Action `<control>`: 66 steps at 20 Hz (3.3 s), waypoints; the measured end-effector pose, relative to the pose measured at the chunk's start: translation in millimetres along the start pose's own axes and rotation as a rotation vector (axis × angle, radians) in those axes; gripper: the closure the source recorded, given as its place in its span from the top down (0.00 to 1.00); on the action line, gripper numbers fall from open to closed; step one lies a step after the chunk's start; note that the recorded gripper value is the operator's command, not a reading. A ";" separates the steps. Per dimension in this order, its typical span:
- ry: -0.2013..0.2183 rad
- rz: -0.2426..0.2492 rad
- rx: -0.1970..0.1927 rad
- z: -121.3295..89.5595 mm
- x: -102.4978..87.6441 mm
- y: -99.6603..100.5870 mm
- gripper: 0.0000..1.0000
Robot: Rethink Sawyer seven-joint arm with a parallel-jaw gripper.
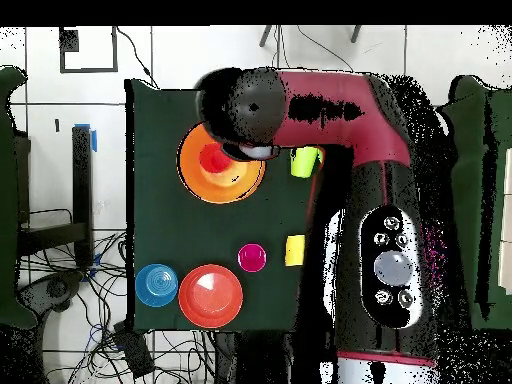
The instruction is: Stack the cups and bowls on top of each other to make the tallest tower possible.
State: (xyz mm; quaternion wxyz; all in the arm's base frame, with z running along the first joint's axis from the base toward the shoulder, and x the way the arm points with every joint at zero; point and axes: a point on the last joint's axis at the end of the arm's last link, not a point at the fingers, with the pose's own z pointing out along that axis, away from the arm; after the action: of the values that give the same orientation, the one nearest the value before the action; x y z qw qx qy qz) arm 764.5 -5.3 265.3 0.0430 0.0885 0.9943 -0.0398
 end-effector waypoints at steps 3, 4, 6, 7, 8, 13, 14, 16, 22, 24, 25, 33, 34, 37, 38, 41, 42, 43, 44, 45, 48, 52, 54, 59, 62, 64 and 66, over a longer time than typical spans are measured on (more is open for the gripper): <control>-0.011 0.038 0.002 5.1 -14.3 -26.6 1.00; -0.014 0.049 0.002 7.0 -17.9 -34.5 1.00; -0.017 0.064 0.003 9.4 -22.8 -44.9 1.00; -0.021 0.079 0.004 12.1 -27.6 -55.8 1.00; -0.024 0.088 0.004 14.6 -31.3 -62.6 1.00; -0.034 0.107 0.009 26.2 -44.1 -77.6 1.00; -0.035 0.109 0.010 28.3 -45.9 -78.9 1.00; -0.034 0.112 0.012 38.9 -50.9 -81.8 1.00; -0.023 0.122 0.008 64.8 -58.5 -87.4 1.00; -0.020 0.127 0.007 75.1 -61.7 -90.4 1.00; -0.016 0.131 0.006 82.0 -63.0 -92.5 1.00; 0.010 0.132 0.006 107.6 -59.9 -93.9 1.00; 0.012 0.131 0.006 109.1 -59.5 -93.8 1.00; 0.016 0.131 0.006 112.1 -58.6 -93.4 1.00; 0.017 0.131 0.006 112.4 -58.5 -93.4 1.00; 0.017 0.131 0.006 112.3 -58.5 -93.6 1.00; 0.016 0.131 0.007 112.2 -58.5 -93.8 1.00; 0.016 0.131 0.008 111.8 -58.4 -94.2 1.00; 0.017 0.132 0.009 111.4 -57.9 -94.6 1.00; 0.018 0.132 0.010 110.7 -56.9 -95.1 1.00; 0.026 0.130 0.018 106.0 -50.9 -97.1 1.00; 0.029 0.132 0.030 92.3 -43.7 -101.3 1.00; 0.021 0.139 0.038 78.3 -41.3 -106.8 1.00; -0.005 0.167 0.050 41.6 -38.0 -122.8 1.00; -0.019 0.189 0.062 18.3 -32.7 -136.1 1.00; -0.021 0.204 0.068 7.5 -27.0 -144.1 1.00; -0.018 0.217 0.074 -0.7 -20.7 -151.3 1.00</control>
State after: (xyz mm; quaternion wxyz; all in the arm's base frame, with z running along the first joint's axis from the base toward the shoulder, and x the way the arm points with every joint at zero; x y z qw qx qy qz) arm 757.6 -157.3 278.7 0.0530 0.1970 0.9763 -0.0722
